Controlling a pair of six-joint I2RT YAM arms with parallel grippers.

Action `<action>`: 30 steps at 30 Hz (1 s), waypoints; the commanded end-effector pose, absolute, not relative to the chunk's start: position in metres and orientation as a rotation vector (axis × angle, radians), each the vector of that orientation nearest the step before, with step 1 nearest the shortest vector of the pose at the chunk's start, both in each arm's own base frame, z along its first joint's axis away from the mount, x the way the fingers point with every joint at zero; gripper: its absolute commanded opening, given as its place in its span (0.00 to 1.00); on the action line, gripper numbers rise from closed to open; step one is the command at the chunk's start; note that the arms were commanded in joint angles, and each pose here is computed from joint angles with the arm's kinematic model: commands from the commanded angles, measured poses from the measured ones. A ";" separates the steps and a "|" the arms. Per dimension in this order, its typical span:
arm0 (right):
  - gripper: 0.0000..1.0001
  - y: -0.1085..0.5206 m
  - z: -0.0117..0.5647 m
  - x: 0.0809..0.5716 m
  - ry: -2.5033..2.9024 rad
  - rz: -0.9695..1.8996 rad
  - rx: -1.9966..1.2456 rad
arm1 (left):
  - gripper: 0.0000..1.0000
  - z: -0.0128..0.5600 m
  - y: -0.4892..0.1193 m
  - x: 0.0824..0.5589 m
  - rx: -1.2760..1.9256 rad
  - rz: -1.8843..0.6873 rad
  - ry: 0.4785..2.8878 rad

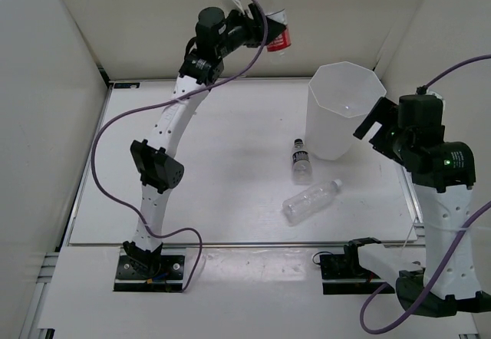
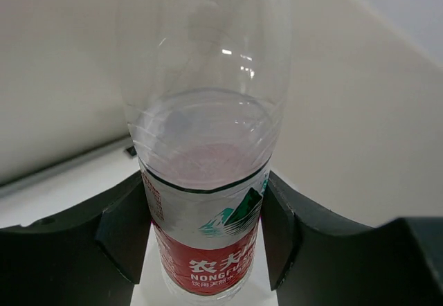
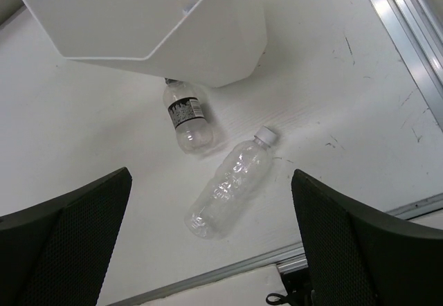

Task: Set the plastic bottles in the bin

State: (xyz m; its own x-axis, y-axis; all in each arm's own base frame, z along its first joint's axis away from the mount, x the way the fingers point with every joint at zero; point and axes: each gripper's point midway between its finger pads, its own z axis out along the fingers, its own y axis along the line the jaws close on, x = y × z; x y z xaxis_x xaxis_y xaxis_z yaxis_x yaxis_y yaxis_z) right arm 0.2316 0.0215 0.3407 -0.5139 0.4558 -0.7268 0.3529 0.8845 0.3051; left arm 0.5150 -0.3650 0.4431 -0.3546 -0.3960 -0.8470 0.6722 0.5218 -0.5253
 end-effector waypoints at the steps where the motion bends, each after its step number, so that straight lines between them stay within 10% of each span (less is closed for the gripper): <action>1: 1.00 0.022 0.352 0.213 2.143 0.188 0.594 | 0.51 0.489 -0.392 0.506 0.229 -1.165 1.360; 14: 1.00 0.017 0.344 0.164 2.147 0.219 0.630 | 0.70 0.482 -0.494 0.445 0.337 -1.217 1.231; 19: 1.00 0.021 0.333 0.154 2.176 0.247 0.646 | 1.00 0.450 -0.517 0.431 0.415 -1.202 1.312; 30: 1.00 0.033 0.329 0.177 2.195 0.291 0.589 | 1.00 0.502 -0.327 0.465 0.139 -1.085 1.414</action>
